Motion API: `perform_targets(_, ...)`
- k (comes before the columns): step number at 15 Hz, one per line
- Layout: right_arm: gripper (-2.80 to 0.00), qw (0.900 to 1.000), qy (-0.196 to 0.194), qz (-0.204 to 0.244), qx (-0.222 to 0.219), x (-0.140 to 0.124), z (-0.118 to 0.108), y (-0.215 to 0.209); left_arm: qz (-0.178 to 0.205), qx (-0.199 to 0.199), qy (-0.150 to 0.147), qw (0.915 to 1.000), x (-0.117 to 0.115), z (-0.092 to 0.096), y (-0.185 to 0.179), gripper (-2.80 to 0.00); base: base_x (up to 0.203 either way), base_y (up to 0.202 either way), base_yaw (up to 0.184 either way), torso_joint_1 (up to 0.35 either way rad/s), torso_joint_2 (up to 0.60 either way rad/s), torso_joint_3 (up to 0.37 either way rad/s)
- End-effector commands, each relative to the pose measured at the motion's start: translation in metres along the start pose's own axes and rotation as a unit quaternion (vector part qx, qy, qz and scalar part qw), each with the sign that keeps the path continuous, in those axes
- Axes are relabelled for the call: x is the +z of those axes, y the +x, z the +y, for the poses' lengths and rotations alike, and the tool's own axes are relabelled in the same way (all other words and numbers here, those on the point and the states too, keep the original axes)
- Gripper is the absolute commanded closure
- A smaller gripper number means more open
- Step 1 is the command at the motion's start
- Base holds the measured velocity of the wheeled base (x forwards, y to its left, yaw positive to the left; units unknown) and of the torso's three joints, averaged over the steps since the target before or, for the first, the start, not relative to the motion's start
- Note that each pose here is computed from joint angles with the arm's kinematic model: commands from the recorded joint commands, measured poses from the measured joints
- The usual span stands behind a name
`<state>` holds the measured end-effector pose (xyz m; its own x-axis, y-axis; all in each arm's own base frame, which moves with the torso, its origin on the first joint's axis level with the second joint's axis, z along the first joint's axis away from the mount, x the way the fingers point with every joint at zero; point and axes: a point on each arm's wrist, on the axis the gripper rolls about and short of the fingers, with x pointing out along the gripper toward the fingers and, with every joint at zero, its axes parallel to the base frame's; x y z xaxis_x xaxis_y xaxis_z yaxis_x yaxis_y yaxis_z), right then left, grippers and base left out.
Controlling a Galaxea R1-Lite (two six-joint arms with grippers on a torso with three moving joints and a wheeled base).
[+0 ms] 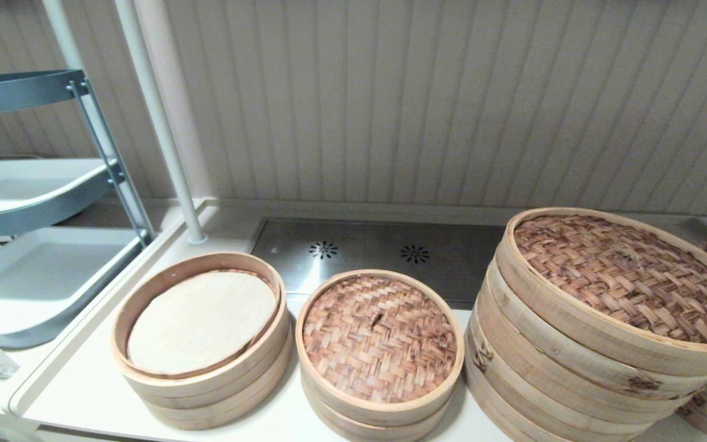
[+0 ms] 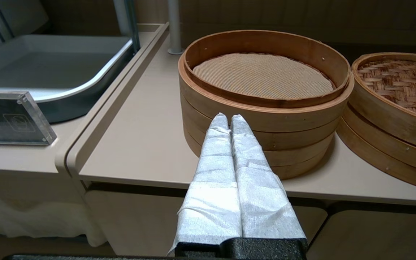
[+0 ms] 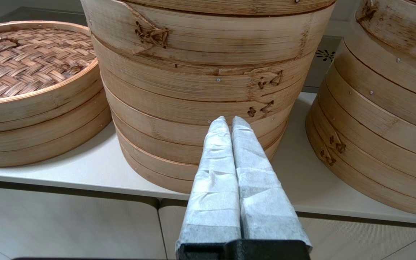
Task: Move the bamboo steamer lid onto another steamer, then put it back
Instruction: Pick up the steamer
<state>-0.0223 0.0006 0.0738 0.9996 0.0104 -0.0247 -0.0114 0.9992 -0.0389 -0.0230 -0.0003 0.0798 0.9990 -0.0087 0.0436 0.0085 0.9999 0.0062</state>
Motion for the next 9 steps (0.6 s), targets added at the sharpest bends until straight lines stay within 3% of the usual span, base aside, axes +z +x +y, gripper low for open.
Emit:
perform_targets(1, 0.0, 1.0, 0.0, 0.001, 0.0, 0.0, 0.0, 0.0, 0.013, 0.0, 0.001, 0.9999, -0.008, 0.0, 0.002, 0.0, 0.0, 0.0, 0.0, 0.0, 0.0, 0.0)
perform_targets(6, 0.0, 1.0, 0.0, 0.001, 0.0, 0.0, 0.0, 0.0, 0.003, 0.001, 0.009, 1.0, -0.001, 0.0, 0.0, 0.0, 0.0, 0.0, 0.0, 0.0, 0.0, 0.0)
perform_targets(8, 0.0, 1.0, 0.0, 0.001, 0.0, 0.0, 0.0, 0.0, -0.024, -0.001, 0.011, 0.9997, 0.027, 0.0, -0.007, 0.0, 0.0, 0.0, 0.0, 0.0, 0.0, 0.0)
perform_targets(9, 0.0, 1.0, 0.0, 0.001, 0.0, 0.0, 0.0, 0.0, -0.019, -0.002, 0.011, 0.9998, 0.044, 0.0, -0.009, 0.0, 0.0, 0.0, 0.0, 0.0, 0.0, 0.0)
